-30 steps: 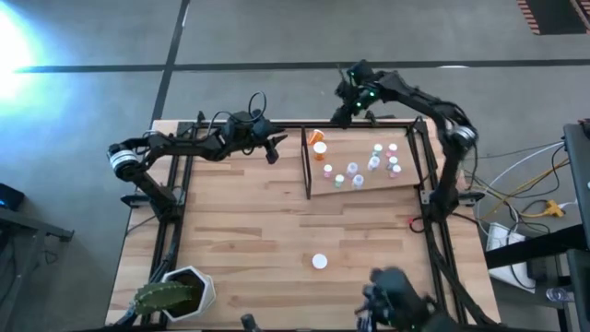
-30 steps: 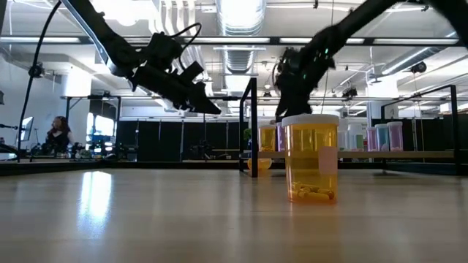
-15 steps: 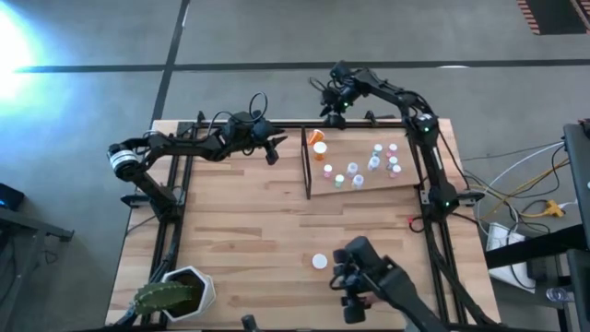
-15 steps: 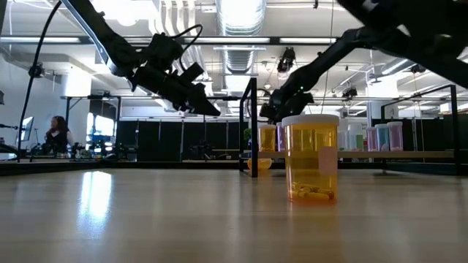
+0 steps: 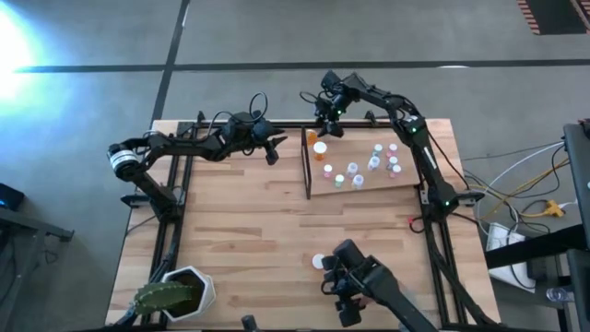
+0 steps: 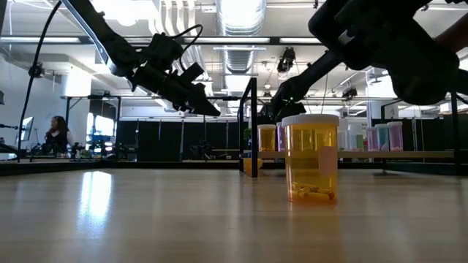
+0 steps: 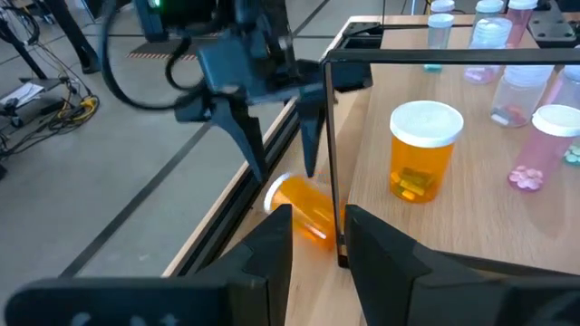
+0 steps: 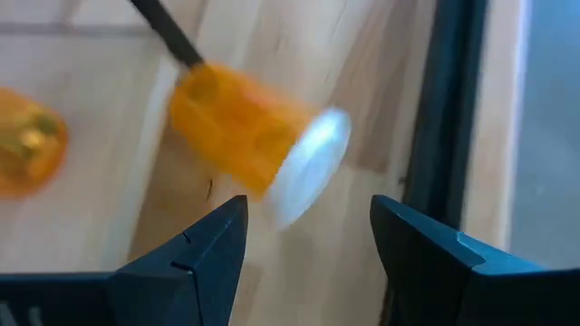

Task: Pick and place medicine bottles onto shelf by color
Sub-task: Put the top orange pill bottle on the shelf

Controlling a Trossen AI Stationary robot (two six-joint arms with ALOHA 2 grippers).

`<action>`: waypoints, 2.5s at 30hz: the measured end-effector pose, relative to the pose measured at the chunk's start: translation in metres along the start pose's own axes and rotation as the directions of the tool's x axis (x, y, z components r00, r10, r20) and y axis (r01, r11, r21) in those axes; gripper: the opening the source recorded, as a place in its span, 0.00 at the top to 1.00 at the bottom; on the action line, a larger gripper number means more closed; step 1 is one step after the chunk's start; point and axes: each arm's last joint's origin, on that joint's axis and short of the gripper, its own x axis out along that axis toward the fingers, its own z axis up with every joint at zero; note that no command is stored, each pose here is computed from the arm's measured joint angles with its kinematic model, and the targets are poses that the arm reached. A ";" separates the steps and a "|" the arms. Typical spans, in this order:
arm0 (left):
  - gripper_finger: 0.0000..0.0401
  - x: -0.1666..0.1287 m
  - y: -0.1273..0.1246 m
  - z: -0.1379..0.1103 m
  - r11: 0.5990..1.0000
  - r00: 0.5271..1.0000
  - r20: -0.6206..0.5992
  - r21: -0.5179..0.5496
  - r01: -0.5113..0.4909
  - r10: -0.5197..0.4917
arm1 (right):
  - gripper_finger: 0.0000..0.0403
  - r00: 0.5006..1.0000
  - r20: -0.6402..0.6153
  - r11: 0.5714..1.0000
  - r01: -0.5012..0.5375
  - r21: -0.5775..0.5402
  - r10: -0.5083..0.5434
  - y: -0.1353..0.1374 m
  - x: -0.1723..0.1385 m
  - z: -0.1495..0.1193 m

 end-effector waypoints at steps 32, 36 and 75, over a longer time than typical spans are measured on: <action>0.78 0.011 -0.002 -0.015 0.994 0.998 -0.064 -0.110 0.002 -0.009 | 0.96 0.992 0.053 0.984 0.108 0.140 -0.117 0.009 0.026 0.043; 0.78 0.011 -0.002 -0.017 0.994 0.997 -0.080 -0.113 0.003 -0.012 | 0.97 0.986 0.147 0.986 0.052 0.161 -0.076 0.008 0.021 0.051; 0.78 -0.072 -0.091 0.042 0.996 0.998 0.061 0.083 0.017 -0.022 | 0.97 0.922 0.135 0.919 0.379 -0.108 -0.364 0.302 -0.108 0.151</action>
